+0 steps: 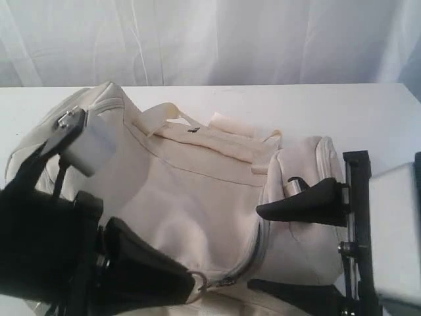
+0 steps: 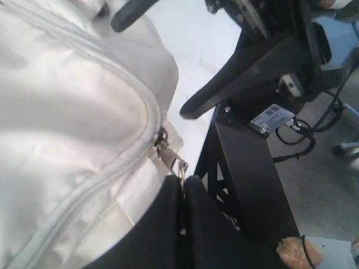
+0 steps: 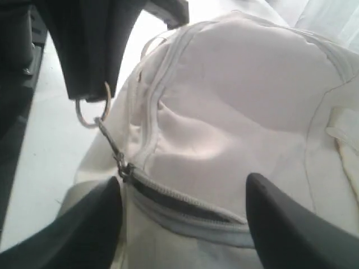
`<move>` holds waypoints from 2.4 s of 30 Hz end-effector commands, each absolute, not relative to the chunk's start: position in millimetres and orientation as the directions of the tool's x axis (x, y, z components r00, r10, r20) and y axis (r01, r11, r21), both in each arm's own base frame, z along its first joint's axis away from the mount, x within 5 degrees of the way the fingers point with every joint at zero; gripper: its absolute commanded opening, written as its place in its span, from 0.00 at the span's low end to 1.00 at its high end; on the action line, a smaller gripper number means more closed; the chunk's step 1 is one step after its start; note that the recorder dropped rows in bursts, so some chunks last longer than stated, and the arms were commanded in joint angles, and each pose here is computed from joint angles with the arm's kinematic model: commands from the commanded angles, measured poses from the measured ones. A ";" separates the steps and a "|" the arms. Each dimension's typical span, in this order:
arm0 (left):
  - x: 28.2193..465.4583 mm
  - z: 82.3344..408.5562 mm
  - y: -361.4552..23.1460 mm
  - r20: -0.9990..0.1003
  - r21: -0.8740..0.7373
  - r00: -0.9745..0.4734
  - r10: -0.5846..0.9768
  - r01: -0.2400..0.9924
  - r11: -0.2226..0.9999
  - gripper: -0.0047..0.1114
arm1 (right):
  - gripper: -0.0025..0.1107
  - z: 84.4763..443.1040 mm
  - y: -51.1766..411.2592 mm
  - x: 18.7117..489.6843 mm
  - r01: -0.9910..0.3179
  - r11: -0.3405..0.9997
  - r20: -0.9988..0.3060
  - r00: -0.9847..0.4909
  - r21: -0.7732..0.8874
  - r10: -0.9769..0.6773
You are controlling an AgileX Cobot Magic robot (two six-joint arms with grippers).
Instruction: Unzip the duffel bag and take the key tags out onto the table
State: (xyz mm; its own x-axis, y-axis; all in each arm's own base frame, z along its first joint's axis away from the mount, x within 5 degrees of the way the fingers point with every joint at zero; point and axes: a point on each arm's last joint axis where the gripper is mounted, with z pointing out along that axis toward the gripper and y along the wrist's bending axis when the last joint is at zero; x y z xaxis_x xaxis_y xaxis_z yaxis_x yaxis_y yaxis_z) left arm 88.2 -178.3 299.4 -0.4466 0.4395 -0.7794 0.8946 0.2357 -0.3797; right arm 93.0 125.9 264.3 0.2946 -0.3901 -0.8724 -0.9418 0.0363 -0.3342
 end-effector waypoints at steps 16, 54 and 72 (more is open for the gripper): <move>85.0 339.2 -182.9 -0.816 -0.414 -0.449 0.365 0.894 0.173 0.04 | 0.09 246.7 136.0 121.1 -0.817 0.088 -0.682 0.411 -0.571 -0.605; 118.5 305.9 -79.0 -0.635 0.248 -0.595 0.493 0.447 0.860 0.04 | 0.02 262.3 88.7 165.6 -0.439 0.612 -0.669 -0.031 -0.658 -0.742; 117.0 307.7 -78.9 -0.655 0.218 -0.596 0.465 0.440 0.871 0.04 | 0.62 302.0 109.7 105.1 -0.773 0.493 -0.897 0.219 -0.400 -0.384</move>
State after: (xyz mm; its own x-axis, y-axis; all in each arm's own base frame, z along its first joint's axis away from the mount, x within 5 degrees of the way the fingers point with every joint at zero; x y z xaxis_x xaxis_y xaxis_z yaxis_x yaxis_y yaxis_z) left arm 118.5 -83.9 308.5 -0.5858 0.4638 -0.6646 0.4584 0.8659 0.2003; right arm 119.7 99.5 300.3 0.1763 -0.4516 -0.8746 -0.6517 0.6124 -0.4475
